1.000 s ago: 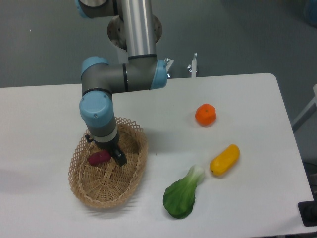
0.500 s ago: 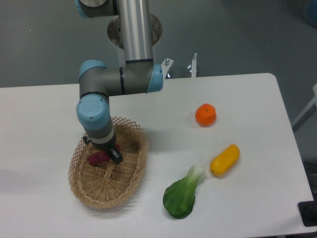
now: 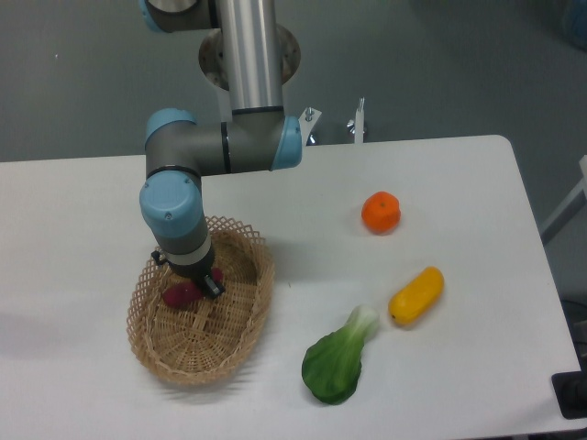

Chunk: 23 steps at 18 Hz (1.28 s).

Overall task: Pick up the sweet potato from the basket
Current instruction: 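Lift the sweet potato out of the basket and carry it beside the yellow squash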

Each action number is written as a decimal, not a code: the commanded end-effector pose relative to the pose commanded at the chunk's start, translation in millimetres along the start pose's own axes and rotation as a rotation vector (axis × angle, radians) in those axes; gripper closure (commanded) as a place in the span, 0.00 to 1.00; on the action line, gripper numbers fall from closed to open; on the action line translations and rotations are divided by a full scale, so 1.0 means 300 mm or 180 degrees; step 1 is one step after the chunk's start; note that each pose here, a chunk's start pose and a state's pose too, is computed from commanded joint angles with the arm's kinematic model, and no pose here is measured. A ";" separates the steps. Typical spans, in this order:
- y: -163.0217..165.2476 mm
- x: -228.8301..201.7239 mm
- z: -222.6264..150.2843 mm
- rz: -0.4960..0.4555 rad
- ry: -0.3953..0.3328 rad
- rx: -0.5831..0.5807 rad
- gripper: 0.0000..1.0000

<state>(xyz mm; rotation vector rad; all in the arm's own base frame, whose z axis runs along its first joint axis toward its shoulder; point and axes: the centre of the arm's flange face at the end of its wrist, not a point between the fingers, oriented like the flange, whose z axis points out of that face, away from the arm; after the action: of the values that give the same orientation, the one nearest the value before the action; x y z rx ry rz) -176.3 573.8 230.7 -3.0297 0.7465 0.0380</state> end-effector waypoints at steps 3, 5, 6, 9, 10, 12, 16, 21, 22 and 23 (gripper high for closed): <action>0.037 -0.079 -0.106 -0.0116 -0.0147 0.0114 0.76; 0.089 -0.141 -0.191 -0.0233 -0.0267 0.0180 0.76; 0.115 -0.170 -0.232 -0.0285 -0.0331 0.0216 0.76; 0.235 -0.298 -0.340 -0.0376 -0.0519 0.0274 0.76; 0.276 -0.340 -0.367 -0.0378 -0.0570 0.0292 0.76; 0.378 -0.427 -0.414 -0.0389 -0.0628 0.0333 0.76; 0.621 -0.563 -0.501 -0.0272 -0.0666 0.0338 0.76; 0.859 -0.640 -0.561 -0.0200 -0.0527 0.0285 0.76; 0.918 -0.647 -0.577 -0.0197 -0.0492 0.0264 0.76; 0.950 -0.653 -0.577 -0.0150 -0.0470 0.0251 0.76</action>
<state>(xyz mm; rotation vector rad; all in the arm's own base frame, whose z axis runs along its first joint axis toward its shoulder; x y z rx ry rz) -479.0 407.9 405.3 -2.9290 0.6487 0.2232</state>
